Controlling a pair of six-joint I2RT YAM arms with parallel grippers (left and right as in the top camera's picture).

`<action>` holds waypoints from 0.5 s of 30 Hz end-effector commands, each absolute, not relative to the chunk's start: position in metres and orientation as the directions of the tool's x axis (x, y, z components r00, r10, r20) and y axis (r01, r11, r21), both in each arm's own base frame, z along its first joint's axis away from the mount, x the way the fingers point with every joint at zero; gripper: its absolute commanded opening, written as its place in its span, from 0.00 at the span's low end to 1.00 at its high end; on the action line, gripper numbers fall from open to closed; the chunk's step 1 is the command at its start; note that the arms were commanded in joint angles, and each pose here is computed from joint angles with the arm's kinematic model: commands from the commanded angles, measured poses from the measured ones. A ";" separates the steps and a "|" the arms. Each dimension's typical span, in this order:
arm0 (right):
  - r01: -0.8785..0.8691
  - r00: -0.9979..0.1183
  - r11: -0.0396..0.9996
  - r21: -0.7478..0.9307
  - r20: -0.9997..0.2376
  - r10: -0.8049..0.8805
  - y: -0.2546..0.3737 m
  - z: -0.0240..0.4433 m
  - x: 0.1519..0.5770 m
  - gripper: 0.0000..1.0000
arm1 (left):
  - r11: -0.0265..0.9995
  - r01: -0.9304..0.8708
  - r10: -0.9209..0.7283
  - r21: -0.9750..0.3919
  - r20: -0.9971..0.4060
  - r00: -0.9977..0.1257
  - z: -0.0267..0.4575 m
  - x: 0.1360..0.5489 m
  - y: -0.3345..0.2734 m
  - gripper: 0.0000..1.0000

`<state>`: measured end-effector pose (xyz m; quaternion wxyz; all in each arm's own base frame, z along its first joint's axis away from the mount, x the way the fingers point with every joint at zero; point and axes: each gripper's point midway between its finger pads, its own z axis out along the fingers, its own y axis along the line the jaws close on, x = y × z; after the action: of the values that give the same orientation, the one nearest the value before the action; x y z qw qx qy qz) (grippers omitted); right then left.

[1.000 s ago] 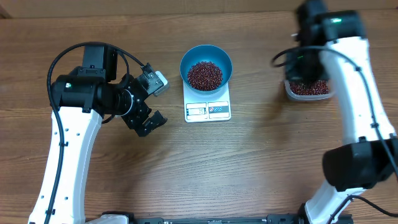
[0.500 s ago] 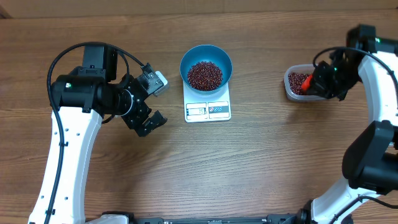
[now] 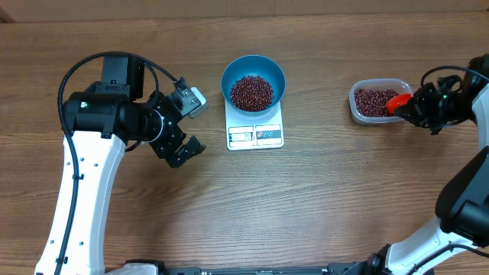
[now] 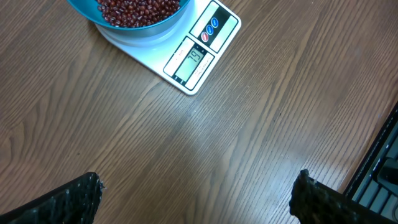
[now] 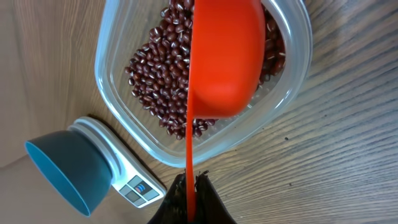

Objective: Scoop item into bowl and weigh 150g on scale
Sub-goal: 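Lower the red cup into the tub beans with the right gripper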

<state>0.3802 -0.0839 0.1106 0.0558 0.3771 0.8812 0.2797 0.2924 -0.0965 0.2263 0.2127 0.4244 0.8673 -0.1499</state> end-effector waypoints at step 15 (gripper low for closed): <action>0.675 -0.650 0.567 0.472 0.017 0.760 -0.110 0.113 0.386 0.04 | 0.602 0.796 0.664 -0.060 -0.517 -0.541 0.236 0.294 -0.096 1.00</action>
<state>0.3868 -0.0972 0.1065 0.0733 0.3977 0.8797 0.2504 0.2924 -0.0965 0.2262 0.2125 0.4244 0.8673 -0.1499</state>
